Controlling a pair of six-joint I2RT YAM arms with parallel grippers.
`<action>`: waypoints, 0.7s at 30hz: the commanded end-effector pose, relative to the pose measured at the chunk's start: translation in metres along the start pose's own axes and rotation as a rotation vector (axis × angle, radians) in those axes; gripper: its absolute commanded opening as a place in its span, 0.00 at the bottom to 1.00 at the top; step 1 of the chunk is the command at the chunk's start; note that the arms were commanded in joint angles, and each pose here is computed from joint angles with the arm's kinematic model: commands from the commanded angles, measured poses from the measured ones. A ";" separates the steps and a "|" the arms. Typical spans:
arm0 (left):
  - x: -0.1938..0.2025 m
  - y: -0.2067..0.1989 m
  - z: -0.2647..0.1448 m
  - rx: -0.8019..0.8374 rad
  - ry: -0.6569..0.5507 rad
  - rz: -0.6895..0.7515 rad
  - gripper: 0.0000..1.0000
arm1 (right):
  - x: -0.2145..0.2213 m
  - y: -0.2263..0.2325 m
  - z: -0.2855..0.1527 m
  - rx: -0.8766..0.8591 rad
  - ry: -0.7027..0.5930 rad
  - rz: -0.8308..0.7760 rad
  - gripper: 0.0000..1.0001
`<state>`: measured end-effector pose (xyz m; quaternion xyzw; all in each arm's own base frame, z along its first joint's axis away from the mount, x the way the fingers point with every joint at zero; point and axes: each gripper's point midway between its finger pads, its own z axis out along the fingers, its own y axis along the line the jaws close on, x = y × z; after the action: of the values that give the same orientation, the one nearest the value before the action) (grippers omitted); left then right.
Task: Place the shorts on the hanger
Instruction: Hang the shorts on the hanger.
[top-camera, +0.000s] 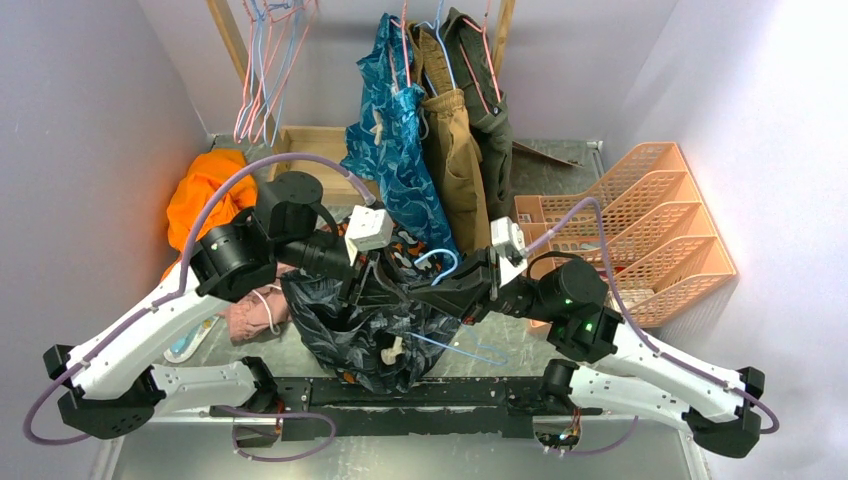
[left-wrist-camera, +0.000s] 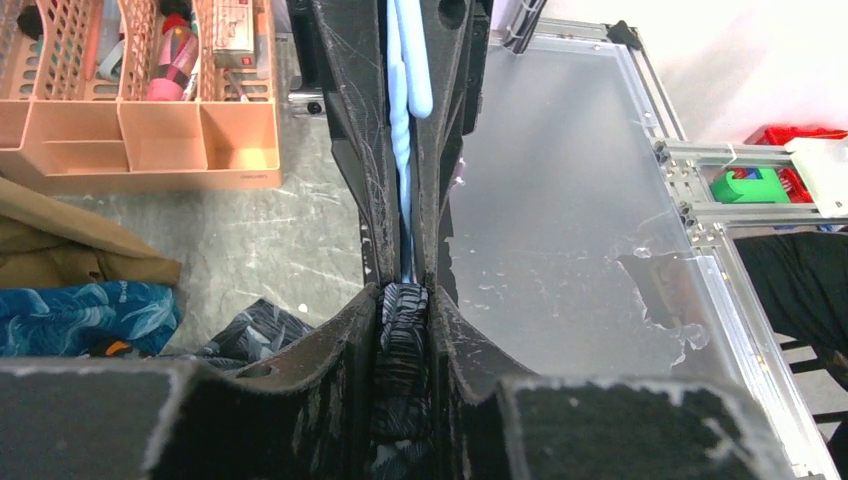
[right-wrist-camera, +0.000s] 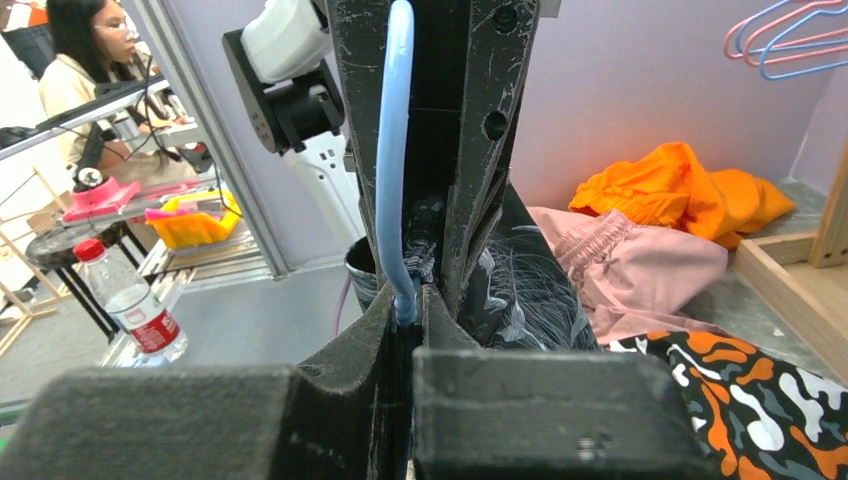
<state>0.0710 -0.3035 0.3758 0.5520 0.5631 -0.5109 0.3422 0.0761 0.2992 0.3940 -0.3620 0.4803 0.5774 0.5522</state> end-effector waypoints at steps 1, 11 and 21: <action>-0.005 -0.005 0.015 0.055 -0.021 0.030 0.25 | -0.036 0.013 0.006 -0.055 -0.101 -0.019 0.00; -0.005 -0.009 0.008 0.013 -0.055 0.054 0.07 | -0.036 0.009 -0.002 -0.008 -0.079 -0.001 0.01; 0.001 -0.007 0.006 -0.010 -0.061 0.049 0.07 | -0.042 -0.001 -0.008 0.084 -0.028 0.021 0.35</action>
<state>0.0637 -0.3067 0.3591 0.5512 0.5641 -0.5090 0.3449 0.0744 0.2876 0.4239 -0.3435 0.4841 0.5814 0.5564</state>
